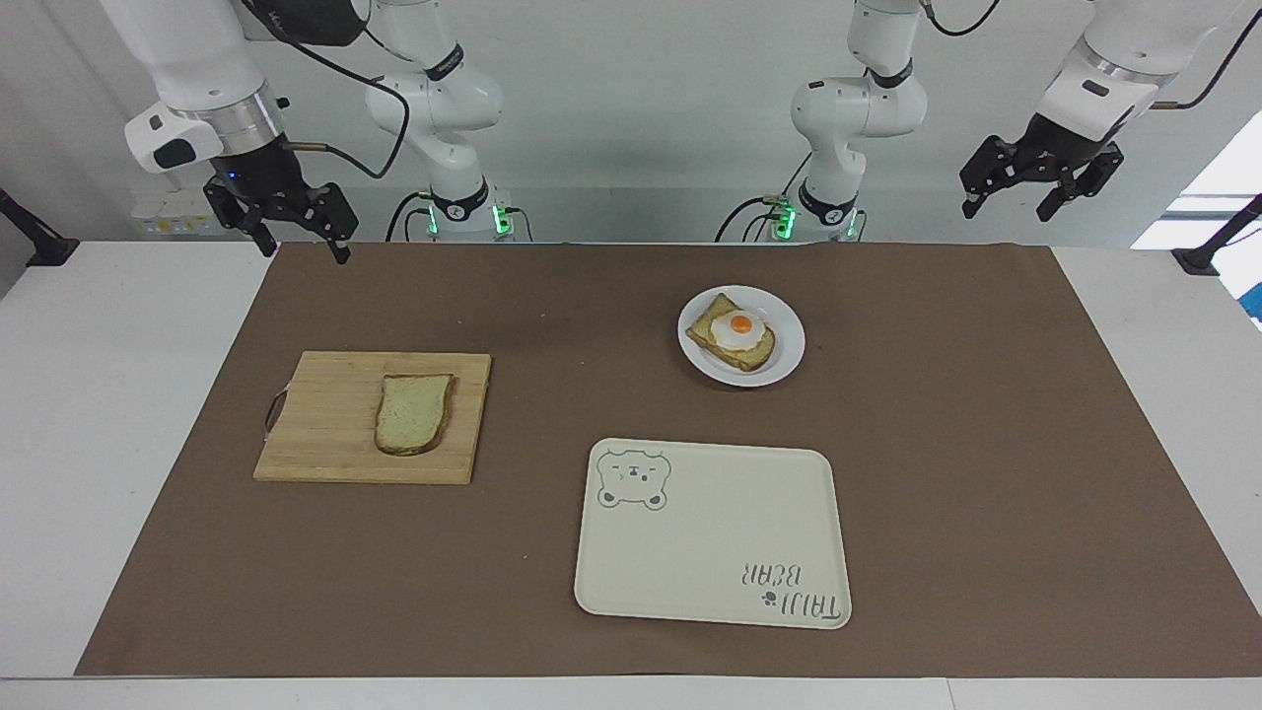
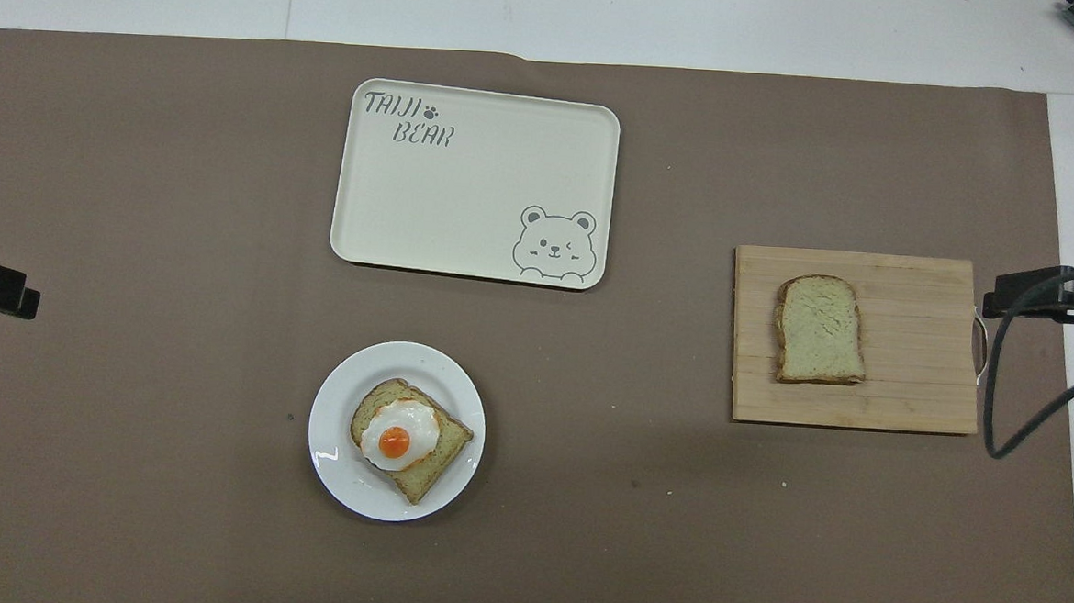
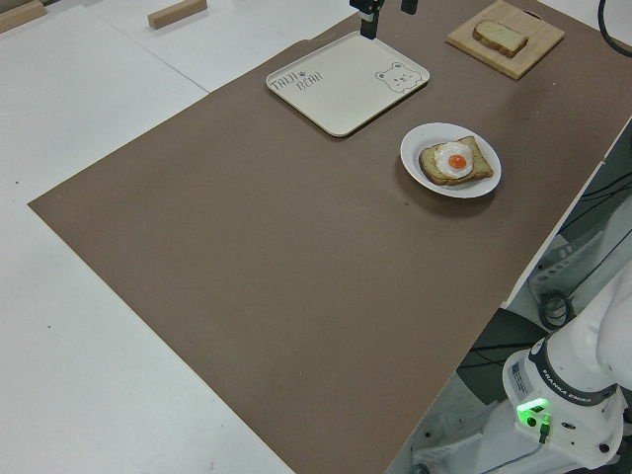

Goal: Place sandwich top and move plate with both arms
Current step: 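Reach the right gripper over the bread slice on the cutting board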

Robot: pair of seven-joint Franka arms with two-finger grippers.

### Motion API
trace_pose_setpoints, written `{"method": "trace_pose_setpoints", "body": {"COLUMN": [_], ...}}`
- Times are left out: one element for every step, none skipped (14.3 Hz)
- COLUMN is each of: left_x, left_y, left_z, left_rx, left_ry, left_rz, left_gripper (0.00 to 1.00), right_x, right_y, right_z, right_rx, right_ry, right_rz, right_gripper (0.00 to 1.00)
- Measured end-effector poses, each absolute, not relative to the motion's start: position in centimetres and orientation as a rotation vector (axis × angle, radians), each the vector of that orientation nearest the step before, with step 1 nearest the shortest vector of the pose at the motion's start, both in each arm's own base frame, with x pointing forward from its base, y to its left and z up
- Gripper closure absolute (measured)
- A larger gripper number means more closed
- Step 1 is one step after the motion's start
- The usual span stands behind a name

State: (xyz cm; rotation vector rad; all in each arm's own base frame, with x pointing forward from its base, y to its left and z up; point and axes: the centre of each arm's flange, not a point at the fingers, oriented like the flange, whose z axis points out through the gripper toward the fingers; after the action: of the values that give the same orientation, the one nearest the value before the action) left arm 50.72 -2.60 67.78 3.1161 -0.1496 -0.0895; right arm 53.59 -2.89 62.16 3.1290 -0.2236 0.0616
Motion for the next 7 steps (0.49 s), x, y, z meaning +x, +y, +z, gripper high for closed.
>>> {"method": "trace_pose_setpoints", "body": {"left_x": [50.7,50.7,50.7,50.7,50.7,50.7,50.7], "left_y": [-2.6,-2.6,-2.6,-2.6,-2.6,-2.6,-2.6], "left_z": [67.8,67.8,67.8,67.8,67.8,67.8,67.8], "left_rx": [3.116,3.116,3.116,3.116,3.116,3.116,3.116], "left_ry": [-0.15,-0.15,-0.15,-0.15,-0.15,-0.15,-0.15], "left_rz": [-0.09,-0.09,-0.09,-0.09,-0.09,-0.09,-0.09], "left_gripper": [0.0,0.0,0.0,0.0,0.0,0.0,0.0], "right_x": [53.7,53.9,54.1,54.3,54.4,54.7,55.0], "right_y": [-2.9,-2.9,-2.9,-2.9,-2.9,-2.9,-2.9], "right_z": [61.7,61.4,61.0,60.6,60.1,59.3,58.6], "right_rx": [3.129,3.129,3.128,3.128,3.128,3.127,3.127], "right_ry": [-0.223,-0.223,-0.223,-0.223,-0.222,-0.222,-0.222], "right_rz": [0.065,0.071,0.078,0.086,0.088,0.088,0.087], "right_gripper": [0.0,0.0,0.0,0.0,0.0,0.0,0.0]}}
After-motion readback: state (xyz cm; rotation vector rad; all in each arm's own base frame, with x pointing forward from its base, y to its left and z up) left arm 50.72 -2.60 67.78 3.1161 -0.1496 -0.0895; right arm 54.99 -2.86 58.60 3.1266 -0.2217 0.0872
